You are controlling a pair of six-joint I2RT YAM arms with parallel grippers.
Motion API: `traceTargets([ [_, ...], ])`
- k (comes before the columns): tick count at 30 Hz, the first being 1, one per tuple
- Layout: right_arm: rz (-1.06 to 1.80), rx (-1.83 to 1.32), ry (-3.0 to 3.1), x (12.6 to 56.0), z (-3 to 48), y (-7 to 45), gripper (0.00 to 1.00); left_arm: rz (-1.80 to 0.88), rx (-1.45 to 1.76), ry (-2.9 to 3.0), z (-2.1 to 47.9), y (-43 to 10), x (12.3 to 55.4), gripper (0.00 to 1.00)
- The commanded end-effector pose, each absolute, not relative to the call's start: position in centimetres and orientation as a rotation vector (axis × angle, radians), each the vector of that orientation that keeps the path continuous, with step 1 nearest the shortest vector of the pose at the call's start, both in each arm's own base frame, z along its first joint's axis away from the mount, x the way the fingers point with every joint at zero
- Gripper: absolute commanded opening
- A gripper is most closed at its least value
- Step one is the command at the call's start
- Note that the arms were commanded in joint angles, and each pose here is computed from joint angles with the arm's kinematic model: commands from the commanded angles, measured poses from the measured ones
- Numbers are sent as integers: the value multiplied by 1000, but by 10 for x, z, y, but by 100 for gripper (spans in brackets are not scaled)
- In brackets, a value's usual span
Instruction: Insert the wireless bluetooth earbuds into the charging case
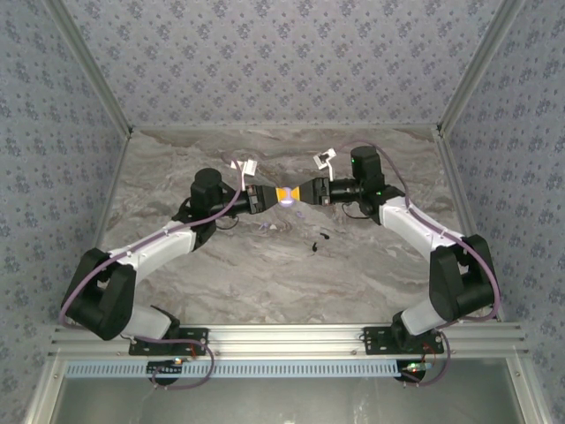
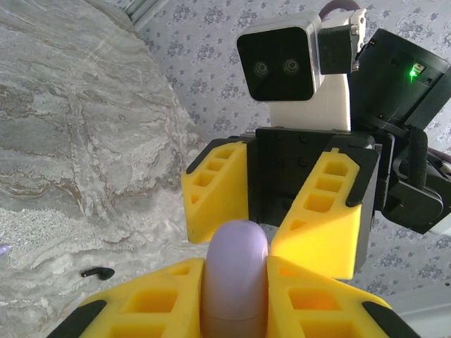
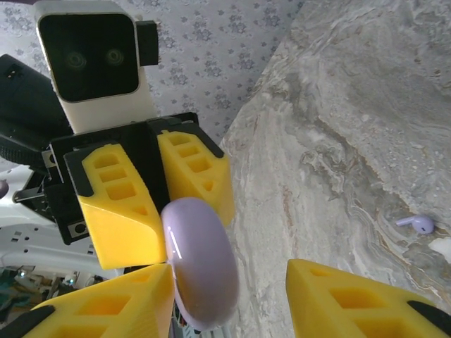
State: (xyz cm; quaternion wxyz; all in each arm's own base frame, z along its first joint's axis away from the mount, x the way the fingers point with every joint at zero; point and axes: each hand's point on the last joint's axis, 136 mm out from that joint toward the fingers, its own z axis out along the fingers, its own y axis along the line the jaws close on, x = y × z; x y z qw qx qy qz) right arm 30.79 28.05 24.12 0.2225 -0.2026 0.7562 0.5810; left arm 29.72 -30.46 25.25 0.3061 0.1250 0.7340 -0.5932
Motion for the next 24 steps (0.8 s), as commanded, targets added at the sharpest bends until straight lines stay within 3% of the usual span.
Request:
traceTargets([
  [1, 1632, -621, 2050, 305, 254, 288, 45, -1580, 411, 1855, 276, -306, 290, 23],
  [18, 1645, -639, 2039, 302, 259, 292, 23, -1564, 430, 1877, 271, -310, 287, 23],
  [24, 1621, -624, 2027, 303, 265, 288, 22, -1537, 415, 1899, 268, -306, 285, 41],
])
